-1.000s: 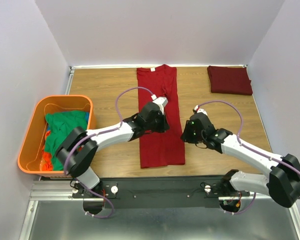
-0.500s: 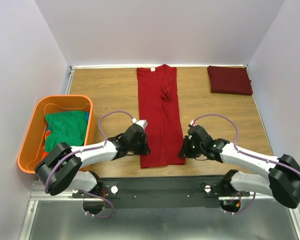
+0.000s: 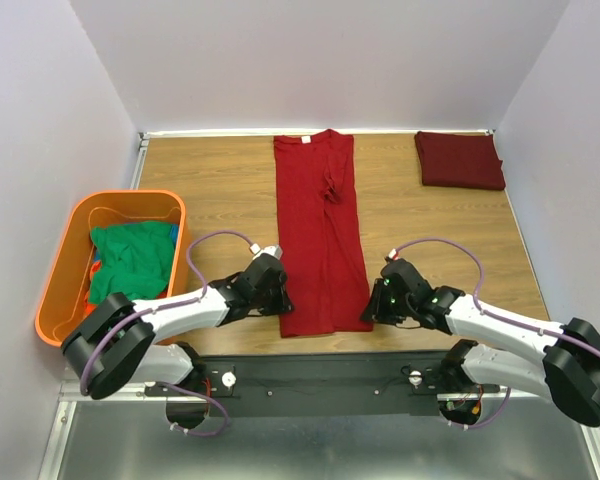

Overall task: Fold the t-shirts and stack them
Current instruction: Fold the tshirt

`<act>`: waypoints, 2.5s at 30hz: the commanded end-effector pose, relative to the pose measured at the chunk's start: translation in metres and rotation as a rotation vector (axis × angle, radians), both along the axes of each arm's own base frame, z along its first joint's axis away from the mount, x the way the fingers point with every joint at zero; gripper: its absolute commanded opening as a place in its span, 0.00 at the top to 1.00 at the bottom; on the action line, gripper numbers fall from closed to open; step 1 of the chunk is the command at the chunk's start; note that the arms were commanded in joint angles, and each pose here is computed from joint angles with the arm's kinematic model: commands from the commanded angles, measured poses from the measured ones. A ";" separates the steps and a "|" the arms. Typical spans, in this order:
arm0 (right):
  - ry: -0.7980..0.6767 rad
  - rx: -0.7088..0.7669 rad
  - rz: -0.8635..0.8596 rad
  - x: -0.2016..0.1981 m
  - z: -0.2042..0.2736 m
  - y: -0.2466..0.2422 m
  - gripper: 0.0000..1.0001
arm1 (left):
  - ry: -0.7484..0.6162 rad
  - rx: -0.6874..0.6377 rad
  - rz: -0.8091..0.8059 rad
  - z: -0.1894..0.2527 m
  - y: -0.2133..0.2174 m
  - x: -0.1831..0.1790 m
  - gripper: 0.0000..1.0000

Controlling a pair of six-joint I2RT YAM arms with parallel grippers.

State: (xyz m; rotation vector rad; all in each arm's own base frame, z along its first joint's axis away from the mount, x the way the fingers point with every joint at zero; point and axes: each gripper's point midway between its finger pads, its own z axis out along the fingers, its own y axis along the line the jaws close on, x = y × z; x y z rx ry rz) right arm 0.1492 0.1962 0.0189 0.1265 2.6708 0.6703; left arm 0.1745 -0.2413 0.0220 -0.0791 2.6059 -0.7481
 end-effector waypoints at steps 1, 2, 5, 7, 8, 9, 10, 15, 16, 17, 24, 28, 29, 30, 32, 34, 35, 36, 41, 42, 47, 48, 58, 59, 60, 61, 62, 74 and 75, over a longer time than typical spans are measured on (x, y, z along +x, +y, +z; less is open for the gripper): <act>0.038 -0.080 -0.027 -0.011 -0.011 -0.019 0.72 | -0.016 0.080 0.027 0.005 0.019 -0.001 1.00; 0.038 -0.087 -0.028 -0.011 -0.011 -0.020 0.72 | -0.017 0.083 0.021 0.007 0.019 -0.001 1.00; 0.041 -0.091 -0.029 -0.011 -0.011 -0.021 0.72 | -0.016 0.079 -0.020 0.013 0.014 -0.003 1.00; 0.040 -0.089 -0.030 -0.010 -0.009 -0.020 0.72 | 0.014 0.061 -0.052 0.011 0.010 -0.011 1.00; 0.039 -0.088 -0.030 -0.010 -0.009 -0.019 0.72 | 0.021 0.054 -0.063 0.010 0.009 -0.013 1.00; 0.040 -0.088 -0.030 -0.010 -0.009 -0.019 0.72 | 0.031 0.053 -0.077 0.007 0.009 -0.017 1.00; 0.039 -0.086 -0.033 -0.010 -0.008 -0.019 0.72 | 0.040 0.049 -0.089 0.006 0.008 -0.020 1.00; 0.043 -0.087 -0.035 -0.009 -0.008 -0.018 0.72 | 0.121 0.070 -0.121 -0.012 0.017 -0.042 1.00; 0.041 -0.087 -0.034 -0.008 -0.007 -0.018 0.72 | 0.136 0.082 -0.116 -0.015 0.019 -0.044 1.00; 0.044 -0.090 -0.034 -0.009 -0.008 -0.018 0.72 | 0.146 0.092 -0.117 -0.018 0.021 -0.046 1.00; 0.039 -0.084 -0.034 -0.009 -0.006 -0.018 0.72 | 0.238 0.167 -0.092 -0.030 0.034 -0.060 1.00; 0.010 -0.086 -0.052 -0.004 0.000 -0.020 0.72 | 0.197 0.227 -0.058 -0.018 0.039 -0.046 1.00; 0.004 -0.085 -0.055 -0.003 0.002 -0.020 0.71 | 0.186 0.233 -0.056 -0.014 0.039 -0.044 1.00; -0.001 -0.084 -0.057 -0.002 0.004 -0.020 0.70 | 0.177 0.235 -0.062 -0.011 0.039 -0.042 1.00; -0.016 -0.079 -0.060 0.001 0.012 -0.019 0.67 | 0.167 0.238 -0.084 -0.004 0.037 -0.041 1.00; -0.040 -0.065 -0.072 0.005 0.024 -0.018 0.61 | 0.173 0.235 -0.104 0.002 0.036 -0.043 1.00; -0.050 -0.058 -0.076 0.006 0.028 -0.018 0.57 | 0.172 0.231 -0.111 0.005 0.035 -0.043 0.97; -0.056 -0.051 -0.082 0.007 0.031 -0.018 0.53 | 0.166 0.224 -0.118 0.008 0.034 -0.043 0.93; -0.067 -0.009 -0.092 0.005 0.047 -0.016 0.41 | 0.121 0.184 -0.124 0.027 0.031 -0.040 0.58; -0.056 -0.021 -0.090 0.003 0.045 -0.017 0.41 | 0.122 0.149 -0.136 0.030 0.027 -0.043 0.53; -0.011 -0.048 -0.091 -0.004 0.036 -0.022 0.40 | 0.125 0.071 -0.131 0.033 0.019 -0.048 0.46; -0.002 -0.046 -0.090 -0.006 0.034 -0.022 0.41 | 0.127 0.062 -0.129 0.032 0.019 -0.049 0.46; 0.013 -0.076 -0.130 -0.006 0.023 -0.029 0.40 | 0.207 0.058 -0.108 0.005 0.026 -0.067 0.45; 0.015 -0.081 -0.132 -0.007 0.021 -0.030 0.40 | 0.212 0.060 -0.105 0.003 0.026 -0.068 0.45; 0.016 -0.081 -0.136 -0.007 0.020 -0.030 0.40 | 0.217 0.052 -0.104 0.002 0.025 -0.069 0.45; 0.015 -0.084 -0.137 -0.007 0.019 -0.031 0.40 | 0.223 0.040 -0.109 0.000 0.024 -0.072 0.45; 0.014 -0.084 -0.140 -0.007 0.018 -0.032 0.40 | 0.223 0.035 -0.108 0.000 0.024 -0.072 0.46; 0.044 -0.082 -0.119 -0.016 0.000 -0.033 0.41 | 0.246 0.046 -0.089 -0.011 0.031 -0.080 0.76; 0.046 -0.082 -0.118 -0.017 -0.001 -0.033 0.41 | 0.247 0.047 -0.089 -0.012 0.031 -0.080 0.77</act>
